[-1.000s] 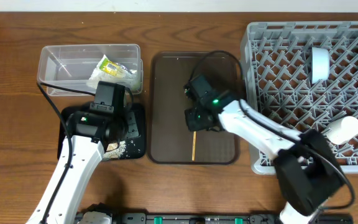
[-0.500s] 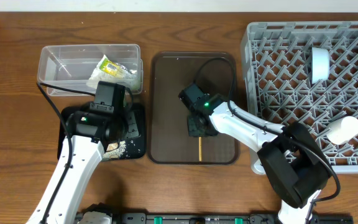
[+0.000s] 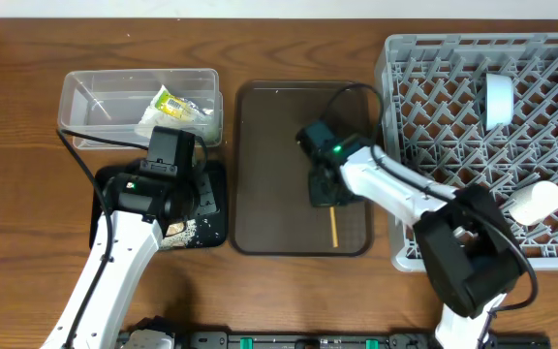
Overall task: Sort waste into correct bins and load items into the dishwasher rack
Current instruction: 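Pinch the remaining wooden chopstick with the right gripper and lift, then carry the chopstick right and lower it into the rack slot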
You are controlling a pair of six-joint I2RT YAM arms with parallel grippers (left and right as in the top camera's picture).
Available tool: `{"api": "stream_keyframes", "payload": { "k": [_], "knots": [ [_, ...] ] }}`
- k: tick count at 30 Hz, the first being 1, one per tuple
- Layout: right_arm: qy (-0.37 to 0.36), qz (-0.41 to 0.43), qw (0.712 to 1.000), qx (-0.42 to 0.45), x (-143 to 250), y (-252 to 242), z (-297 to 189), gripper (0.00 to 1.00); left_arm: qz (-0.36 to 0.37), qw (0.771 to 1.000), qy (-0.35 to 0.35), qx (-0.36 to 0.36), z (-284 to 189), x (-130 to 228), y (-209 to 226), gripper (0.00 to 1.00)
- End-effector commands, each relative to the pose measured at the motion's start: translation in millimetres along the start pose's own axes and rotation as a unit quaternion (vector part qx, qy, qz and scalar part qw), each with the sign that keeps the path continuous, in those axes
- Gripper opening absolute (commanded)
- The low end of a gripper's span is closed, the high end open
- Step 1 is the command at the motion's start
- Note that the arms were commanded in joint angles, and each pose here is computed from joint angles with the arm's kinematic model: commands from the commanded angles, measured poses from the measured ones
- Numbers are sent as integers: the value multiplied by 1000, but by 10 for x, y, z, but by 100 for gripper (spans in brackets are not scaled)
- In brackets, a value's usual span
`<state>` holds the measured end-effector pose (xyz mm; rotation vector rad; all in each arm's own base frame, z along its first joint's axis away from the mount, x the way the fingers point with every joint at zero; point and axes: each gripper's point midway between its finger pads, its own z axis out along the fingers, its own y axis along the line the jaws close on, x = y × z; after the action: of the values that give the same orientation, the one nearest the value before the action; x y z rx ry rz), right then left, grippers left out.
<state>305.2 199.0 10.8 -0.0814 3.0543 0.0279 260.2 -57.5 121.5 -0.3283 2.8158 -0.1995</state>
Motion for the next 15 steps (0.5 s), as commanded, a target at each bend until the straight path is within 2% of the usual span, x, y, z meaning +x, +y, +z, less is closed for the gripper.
{"api": "stream_keyframes", "payload": {
  "k": [1, 8, 11, 15],
  "knots": [
    [-70, -38, 996, -38, -352, -12, -613, 1, -3, 1000, -7, -10, -15, -32, 40, 59],
    [-157, -54, 985, -46, -588, -506, -1452, 2, -3, 1000, -7, -10, -15, -32, 40, 59],
    [-165, -37, 985, -34, -600, -805, -1579, 3, -3, 1000, -7, -10, -15, -32, 40, 59],
    [-136, -8, 991, -13, -535, -1195, -1510, 3, -3, 1000, -7, -10, -15, -32, 39, 59]
  ]
}}
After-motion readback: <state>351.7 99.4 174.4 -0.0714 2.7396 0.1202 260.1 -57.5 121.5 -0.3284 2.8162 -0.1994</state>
